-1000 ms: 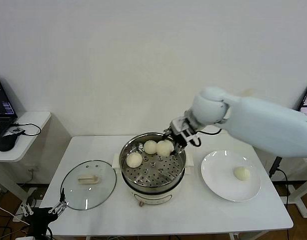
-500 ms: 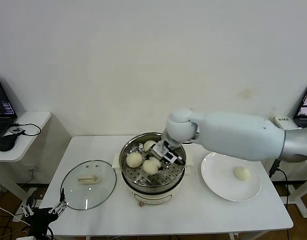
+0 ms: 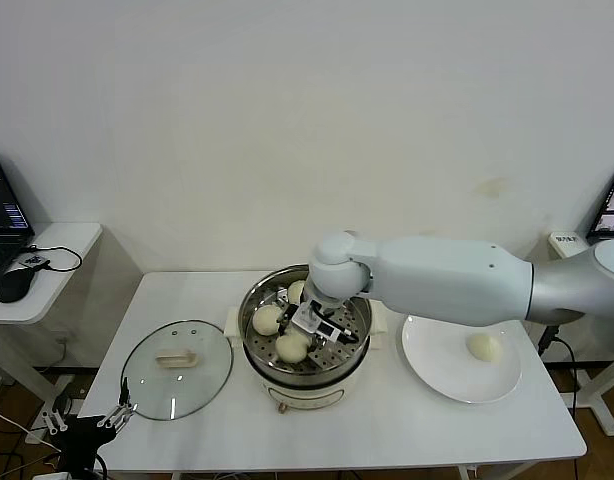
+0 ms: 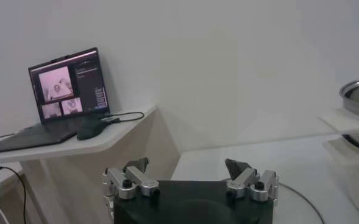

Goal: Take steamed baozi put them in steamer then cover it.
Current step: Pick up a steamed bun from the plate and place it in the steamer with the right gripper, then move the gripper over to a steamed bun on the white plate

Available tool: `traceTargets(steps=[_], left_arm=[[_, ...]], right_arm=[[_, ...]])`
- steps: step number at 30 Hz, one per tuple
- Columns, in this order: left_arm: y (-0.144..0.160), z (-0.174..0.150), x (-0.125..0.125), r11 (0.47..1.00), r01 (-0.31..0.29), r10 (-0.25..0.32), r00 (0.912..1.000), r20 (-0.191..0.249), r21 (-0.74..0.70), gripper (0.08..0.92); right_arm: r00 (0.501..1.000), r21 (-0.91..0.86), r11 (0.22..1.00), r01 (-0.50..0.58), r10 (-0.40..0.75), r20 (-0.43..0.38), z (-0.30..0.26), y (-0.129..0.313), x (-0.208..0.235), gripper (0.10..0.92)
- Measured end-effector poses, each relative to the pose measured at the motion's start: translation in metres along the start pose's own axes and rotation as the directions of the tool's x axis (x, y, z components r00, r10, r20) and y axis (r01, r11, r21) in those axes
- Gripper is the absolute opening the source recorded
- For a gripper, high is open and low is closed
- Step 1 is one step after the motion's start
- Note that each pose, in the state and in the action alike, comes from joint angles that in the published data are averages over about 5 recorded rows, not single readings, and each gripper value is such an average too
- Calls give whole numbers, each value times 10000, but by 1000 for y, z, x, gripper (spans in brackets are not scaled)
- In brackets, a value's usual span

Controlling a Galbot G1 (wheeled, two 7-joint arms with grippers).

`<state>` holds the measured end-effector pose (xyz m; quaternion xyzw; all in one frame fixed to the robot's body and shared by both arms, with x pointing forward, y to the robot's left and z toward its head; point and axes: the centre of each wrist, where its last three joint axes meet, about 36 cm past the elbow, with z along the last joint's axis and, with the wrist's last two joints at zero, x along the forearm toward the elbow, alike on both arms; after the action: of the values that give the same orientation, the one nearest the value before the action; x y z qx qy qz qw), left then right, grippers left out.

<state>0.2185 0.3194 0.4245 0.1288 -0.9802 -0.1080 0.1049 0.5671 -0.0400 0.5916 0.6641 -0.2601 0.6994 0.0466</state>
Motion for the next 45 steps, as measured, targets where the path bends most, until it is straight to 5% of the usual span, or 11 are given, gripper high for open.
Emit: traceTargets(steps=[8, 21, 32, 45], left_arm=[[-2, -2, 0, 10000, -42, 42, 10000, 54, 41, 823], [6, -5, -1, 9998, -82, 84, 9999, 120, -166, 823], [6, -6, -6, 9993, -242, 247, 9995, 193, -272, 823], [5, -6, -3, 9985, -347, 352, 9993, 112, -426, 823]], right_arm=[[9999, 145, 9999, 3, -1, -131, 3, 3, 12, 799], [9934, -2179, 9725, -827, 630, -958, 41, 32, 89, 823], [9738, -5537, 8156, -1680, 498, -2221, 108, 140, 124, 823], [9471, -7458, 6345, -2029, -662, -3140, 158, 273, 90, 823]])
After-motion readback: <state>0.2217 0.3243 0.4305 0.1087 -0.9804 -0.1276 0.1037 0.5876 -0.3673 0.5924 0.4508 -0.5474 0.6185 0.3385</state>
